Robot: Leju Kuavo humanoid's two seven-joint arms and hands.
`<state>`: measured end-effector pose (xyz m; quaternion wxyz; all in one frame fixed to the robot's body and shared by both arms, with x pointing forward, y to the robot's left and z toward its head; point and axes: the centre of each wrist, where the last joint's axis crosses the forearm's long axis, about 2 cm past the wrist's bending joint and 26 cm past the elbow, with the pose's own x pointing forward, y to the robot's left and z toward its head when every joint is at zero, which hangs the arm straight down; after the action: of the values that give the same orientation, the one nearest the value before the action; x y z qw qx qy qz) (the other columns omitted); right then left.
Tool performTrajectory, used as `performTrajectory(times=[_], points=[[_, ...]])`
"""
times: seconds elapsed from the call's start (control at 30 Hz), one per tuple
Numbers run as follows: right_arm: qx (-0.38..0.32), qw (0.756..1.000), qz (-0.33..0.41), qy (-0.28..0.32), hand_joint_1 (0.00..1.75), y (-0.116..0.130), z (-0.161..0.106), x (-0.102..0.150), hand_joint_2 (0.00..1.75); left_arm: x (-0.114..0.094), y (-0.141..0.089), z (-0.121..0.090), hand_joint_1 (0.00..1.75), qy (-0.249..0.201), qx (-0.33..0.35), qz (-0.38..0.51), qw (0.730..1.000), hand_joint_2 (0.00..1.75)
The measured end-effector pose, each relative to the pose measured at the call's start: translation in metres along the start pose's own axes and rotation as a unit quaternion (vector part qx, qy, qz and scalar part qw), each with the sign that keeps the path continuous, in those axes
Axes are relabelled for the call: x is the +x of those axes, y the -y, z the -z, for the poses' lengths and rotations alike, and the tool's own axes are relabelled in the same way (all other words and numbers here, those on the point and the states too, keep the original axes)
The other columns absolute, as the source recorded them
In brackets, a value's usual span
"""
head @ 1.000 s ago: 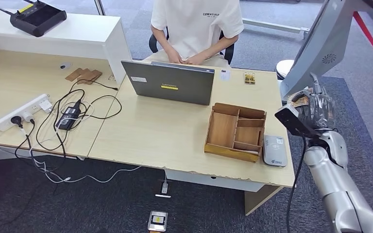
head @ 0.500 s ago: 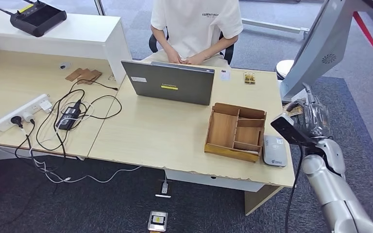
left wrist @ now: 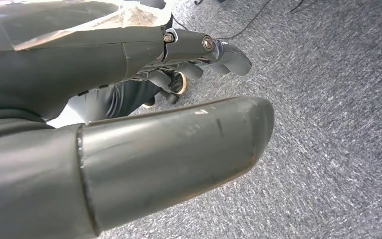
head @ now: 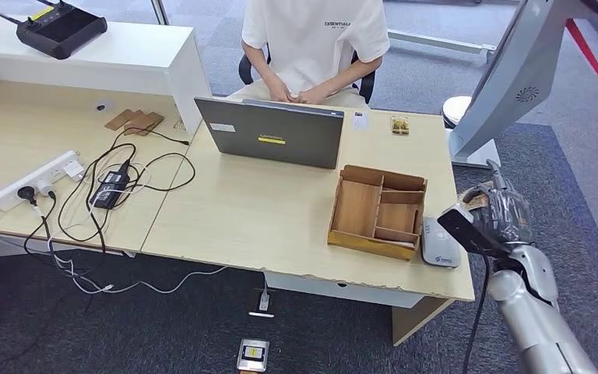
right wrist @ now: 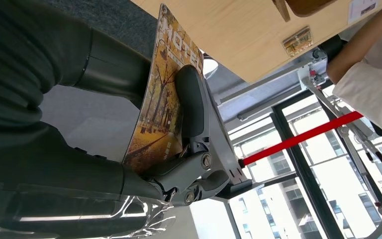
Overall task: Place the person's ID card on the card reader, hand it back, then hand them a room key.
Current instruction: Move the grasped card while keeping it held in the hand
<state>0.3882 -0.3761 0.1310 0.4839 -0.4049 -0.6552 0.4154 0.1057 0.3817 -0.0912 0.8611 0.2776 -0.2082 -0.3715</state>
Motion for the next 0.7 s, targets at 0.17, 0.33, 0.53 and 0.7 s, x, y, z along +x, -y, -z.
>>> performTrajectory(times=[0.17,0.33,0.53,0.7], points=[[0.007,1.0,0.001,-0.008,1.75,-0.005,-0.008,-0.005,1.75,-0.001,0.0,0.0,0.0,-0.001,0.001,0.001,1.0,0.0],[0.016,1.0,0.001,-0.014,1.75,-0.011,-0.017,-0.008,1.75,-0.001,0.0,0.0,0.0,0.0,0.003,0.003,1.0,0.0],[0.028,0.999,0.0,-0.02,1.75,-0.018,-0.026,-0.011,1.75,-0.001,0.0,0.0,0.0,0.001,0.004,0.007,1.0,0.0],[0.041,0.999,-0.003,-0.027,1.75,-0.025,-0.035,-0.013,1.75,-0.001,0.0,0.0,0.0,0.003,0.004,0.008,1.0,0.0]])
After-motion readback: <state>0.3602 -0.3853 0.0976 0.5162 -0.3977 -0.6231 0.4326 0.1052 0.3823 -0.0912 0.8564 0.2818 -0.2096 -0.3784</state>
